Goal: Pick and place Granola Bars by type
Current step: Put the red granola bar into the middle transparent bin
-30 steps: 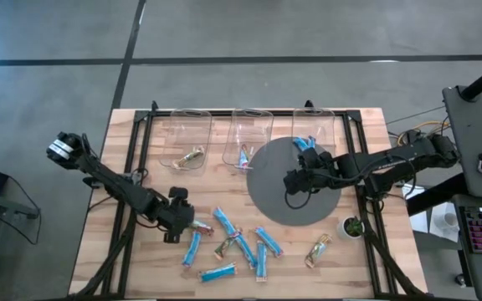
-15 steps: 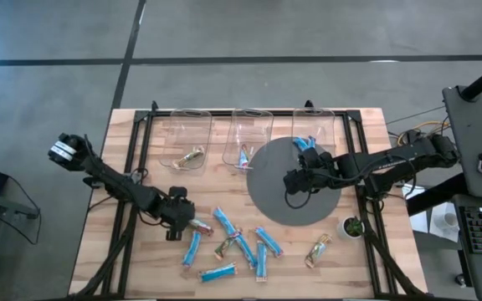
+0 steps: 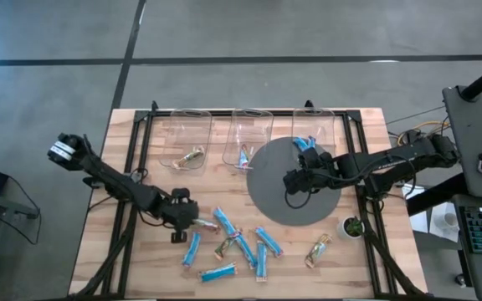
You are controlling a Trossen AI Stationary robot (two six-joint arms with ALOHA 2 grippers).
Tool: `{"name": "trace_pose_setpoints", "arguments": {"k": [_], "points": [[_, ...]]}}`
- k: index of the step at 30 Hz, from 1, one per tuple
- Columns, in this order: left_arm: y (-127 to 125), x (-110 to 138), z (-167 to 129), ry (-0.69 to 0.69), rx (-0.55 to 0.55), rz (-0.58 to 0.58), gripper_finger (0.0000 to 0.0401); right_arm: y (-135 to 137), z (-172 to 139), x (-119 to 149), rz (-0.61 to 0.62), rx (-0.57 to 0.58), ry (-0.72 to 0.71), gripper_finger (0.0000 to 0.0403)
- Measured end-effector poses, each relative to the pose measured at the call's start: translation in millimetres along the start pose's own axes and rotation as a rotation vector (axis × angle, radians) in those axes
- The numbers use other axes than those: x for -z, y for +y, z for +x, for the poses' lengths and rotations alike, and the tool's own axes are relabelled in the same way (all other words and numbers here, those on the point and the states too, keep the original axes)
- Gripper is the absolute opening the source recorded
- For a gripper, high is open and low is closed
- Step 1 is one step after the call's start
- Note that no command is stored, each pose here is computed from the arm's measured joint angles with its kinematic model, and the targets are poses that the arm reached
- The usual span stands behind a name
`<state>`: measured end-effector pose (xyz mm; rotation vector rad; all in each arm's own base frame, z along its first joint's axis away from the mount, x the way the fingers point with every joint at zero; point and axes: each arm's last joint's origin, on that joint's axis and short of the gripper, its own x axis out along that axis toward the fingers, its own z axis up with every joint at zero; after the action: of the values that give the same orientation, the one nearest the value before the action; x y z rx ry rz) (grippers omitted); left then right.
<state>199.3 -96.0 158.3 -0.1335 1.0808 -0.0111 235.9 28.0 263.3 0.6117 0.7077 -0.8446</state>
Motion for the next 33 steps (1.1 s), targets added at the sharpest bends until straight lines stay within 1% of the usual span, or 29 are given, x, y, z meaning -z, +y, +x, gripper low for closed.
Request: {"name": "trace_pose_setpoints", "arguments": {"k": [5,7,9,11,14,16,18,20,22,25,27,33], "points": [[-1,-12,-20,-0.061,-0.005,-0.106,0.0061,0,0,0,0.000,-0.004,0.006,0.0260],[-1,-17,-31,-0.129,-0.024,-0.159,0.0060,1,0,0,0.004,-0.014,0.011,0.0261],[3,-22,-40,-0.209,-0.061,-0.218,0.0060,4,0,0,0.022,-0.056,0.030,0.0260],[8,-27,-48,-0.285,-0.088,-0.269,0.0060,11,0,-3,0.031,-0.140,0.057,0.0260],[15,-36,-55,-0.381,-0.071,-0.299,0.0060,25,-1,-11,0.006,-0.354,0.094,0.0261],[20,-44,-56,-0.423,-0.043,-0.304,0.0059,35,-1,-18,-0.012,-0.481,0.076,0.0260],[28,-54,-56,-0.448,-0.013,-0.325,0.0059,43,2,-21,-0.038,-0.546,0.046,0.0260],[35,-64,-56,-0.477,0.010,-0.353,0.0059,49,8,-21,-0.060,-0.555,0.035,0.0260],[42,-73,-57,-0.490,0.004,-0.365,0.0059,54,15,-19,-0.081,-0.539,0.045,0.0260],[51,-85,-55,-0.483,-0.006,-0.368,0.0059,62,25,-17,-0.111,-0.521,0.055,0.0260],[54,-93,-53,-0.473,0.015,-0.364,0.0059,69,29,-18,-0.133,-0.514,0.056,0.0260],[56,-101,-40,-0.420,0.015,-0.337,0.0059,82,30,-24,-0.169,-0.526,0.034,0.0260]]}}
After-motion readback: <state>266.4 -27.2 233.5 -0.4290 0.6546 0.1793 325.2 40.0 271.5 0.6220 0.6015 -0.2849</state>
